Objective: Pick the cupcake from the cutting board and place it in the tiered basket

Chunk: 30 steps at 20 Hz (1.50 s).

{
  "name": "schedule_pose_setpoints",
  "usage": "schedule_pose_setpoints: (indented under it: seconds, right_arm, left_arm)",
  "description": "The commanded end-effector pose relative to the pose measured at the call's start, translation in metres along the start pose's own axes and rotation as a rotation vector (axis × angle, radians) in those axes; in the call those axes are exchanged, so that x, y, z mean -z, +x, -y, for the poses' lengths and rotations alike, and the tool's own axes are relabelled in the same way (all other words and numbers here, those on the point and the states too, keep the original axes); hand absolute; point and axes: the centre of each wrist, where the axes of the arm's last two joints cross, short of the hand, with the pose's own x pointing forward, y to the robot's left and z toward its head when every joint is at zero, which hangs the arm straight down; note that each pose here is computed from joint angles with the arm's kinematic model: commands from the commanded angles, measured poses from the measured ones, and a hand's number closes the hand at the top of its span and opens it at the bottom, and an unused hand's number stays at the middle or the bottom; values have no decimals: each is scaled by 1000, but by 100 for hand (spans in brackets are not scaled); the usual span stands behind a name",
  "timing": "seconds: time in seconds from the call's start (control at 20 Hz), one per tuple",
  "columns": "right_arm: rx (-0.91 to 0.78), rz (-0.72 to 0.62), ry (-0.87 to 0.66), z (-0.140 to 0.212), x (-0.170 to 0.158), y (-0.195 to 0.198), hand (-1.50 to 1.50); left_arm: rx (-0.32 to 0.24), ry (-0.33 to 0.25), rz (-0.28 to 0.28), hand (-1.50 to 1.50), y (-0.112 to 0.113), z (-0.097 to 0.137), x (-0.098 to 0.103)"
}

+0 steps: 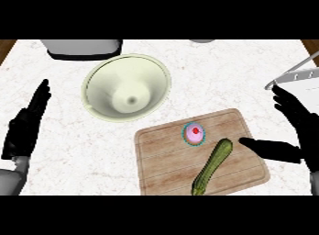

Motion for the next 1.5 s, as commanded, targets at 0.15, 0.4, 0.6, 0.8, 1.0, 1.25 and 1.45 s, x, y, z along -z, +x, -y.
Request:
schedule_pose_setpoints:
  seconds: [0.15,0.4,0.6,0.8,1.0,1.25,1.45]
  right_arm:
    - [-359,-104,205,15,-3,74,-150]
    - [-392,-191,239,-7,21,122,-150]
    - [-418,-254,261,-9,32,131,-150]
    - [-429,-312,322,-42,30,131,-150]
    - [-484,-385,345,-68,40,126,-150]
    - [-523,-425,368,-74,52,120,-150]
    - [-530,-396,390,-108,30,102,-150]
  left_arm:
    - [15,-22,13,0,-2,3,1]
    - [0,-43,12,0,21,3,11]
    - [-17,-14,4,0,-5,-6,7]
    - [-7,-7,11,0,-2,1,20]
    - [7,-19,16,0,8,8,16]
    - [-2,-14,2,0,-4,-5,4]
    - [-6,-5,-4,0,3,12,18]
